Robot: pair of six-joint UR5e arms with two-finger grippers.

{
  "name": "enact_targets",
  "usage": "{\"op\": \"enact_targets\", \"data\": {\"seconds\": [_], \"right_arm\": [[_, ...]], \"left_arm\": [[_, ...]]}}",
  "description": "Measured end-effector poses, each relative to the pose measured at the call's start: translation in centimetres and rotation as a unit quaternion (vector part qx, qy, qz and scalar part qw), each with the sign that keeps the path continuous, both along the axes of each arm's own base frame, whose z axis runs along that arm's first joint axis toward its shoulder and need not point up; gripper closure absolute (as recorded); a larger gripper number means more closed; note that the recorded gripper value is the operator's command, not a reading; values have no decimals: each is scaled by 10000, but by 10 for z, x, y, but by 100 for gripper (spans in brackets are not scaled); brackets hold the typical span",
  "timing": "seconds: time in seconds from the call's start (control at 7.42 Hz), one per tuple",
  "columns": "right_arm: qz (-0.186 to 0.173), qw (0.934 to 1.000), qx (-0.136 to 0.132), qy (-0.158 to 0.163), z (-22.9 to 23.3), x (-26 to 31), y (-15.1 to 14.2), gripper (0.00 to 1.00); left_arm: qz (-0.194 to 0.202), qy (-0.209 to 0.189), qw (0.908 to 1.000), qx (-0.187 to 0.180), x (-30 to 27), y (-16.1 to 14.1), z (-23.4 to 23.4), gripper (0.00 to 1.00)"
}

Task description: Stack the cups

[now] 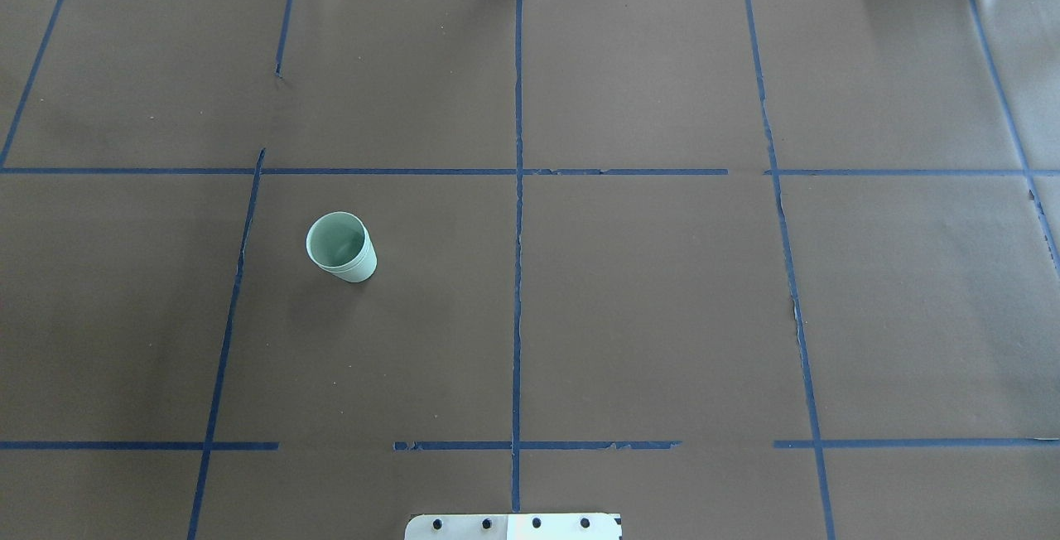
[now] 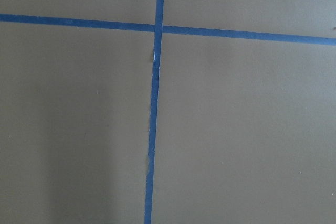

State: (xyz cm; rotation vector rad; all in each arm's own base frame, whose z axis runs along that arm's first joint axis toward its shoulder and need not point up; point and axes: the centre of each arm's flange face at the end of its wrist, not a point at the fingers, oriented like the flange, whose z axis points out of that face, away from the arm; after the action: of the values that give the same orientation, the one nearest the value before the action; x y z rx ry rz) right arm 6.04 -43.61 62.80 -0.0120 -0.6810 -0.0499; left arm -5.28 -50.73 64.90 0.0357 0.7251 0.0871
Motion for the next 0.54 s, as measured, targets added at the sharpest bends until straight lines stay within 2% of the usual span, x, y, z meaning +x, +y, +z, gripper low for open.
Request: {"op": "enact_targets", "data": {"seconds": [0.54], "right_arm": [[0, 10000, 0, 0, 0, 0, 0, 0]], "left_arm": [[3, 149, 9999, -26, 2, 3, 0, 0]]}}
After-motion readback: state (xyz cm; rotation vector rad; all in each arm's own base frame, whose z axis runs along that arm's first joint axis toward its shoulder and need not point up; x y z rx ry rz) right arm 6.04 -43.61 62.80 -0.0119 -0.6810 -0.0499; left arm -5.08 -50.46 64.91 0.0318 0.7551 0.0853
